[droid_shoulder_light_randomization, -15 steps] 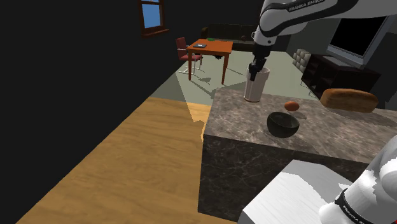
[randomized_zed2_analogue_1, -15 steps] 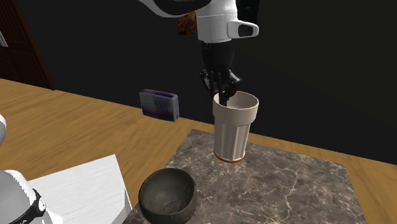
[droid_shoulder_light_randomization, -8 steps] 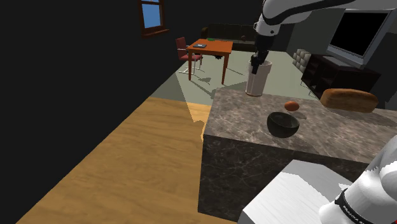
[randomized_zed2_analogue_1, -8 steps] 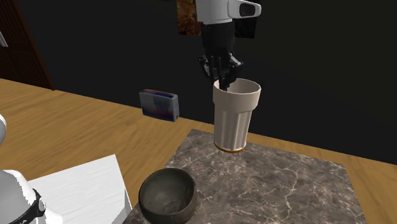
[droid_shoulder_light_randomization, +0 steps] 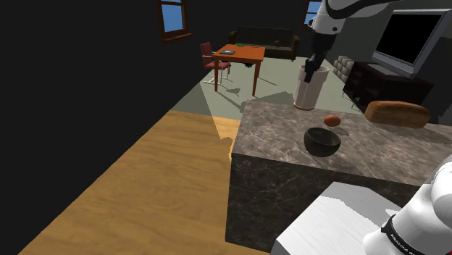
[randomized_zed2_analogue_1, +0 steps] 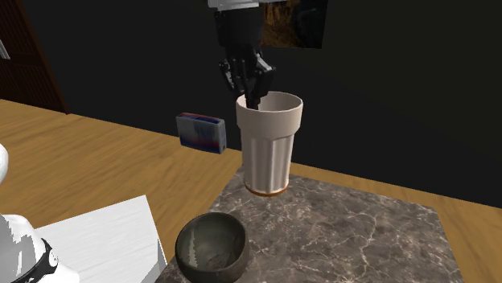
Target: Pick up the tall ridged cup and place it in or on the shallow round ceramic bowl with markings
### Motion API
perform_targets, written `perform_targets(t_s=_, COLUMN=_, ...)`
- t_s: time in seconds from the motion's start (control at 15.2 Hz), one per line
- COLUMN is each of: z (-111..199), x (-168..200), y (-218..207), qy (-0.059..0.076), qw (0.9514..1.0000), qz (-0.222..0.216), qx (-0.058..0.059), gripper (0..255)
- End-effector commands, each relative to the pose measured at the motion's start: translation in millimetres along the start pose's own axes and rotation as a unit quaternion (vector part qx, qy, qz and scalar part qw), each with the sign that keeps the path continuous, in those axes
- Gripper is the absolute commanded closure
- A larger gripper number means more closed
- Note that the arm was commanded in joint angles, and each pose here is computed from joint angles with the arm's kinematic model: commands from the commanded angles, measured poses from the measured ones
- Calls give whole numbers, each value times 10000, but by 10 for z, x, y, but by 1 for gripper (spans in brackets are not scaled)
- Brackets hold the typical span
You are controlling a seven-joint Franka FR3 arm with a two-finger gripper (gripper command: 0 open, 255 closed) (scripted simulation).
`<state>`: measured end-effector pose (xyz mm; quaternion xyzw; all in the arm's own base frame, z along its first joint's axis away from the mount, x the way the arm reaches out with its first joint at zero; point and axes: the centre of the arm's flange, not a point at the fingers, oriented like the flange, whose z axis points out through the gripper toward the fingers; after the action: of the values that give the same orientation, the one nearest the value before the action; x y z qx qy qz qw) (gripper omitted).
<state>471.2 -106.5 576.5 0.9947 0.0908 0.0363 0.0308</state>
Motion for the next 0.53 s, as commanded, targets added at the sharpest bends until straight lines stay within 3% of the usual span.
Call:
perform_targets(t_s=0.0, z=-113, x=-264, y=-27, qy=3, qw=10000, qz=-1, qx=-1, gripper=255)
perform_targets(t_s=0.46, z=-442, x=-1124, y=-103, qy=3, qw=10000, qz=-1, qx=-1, gripper=255)
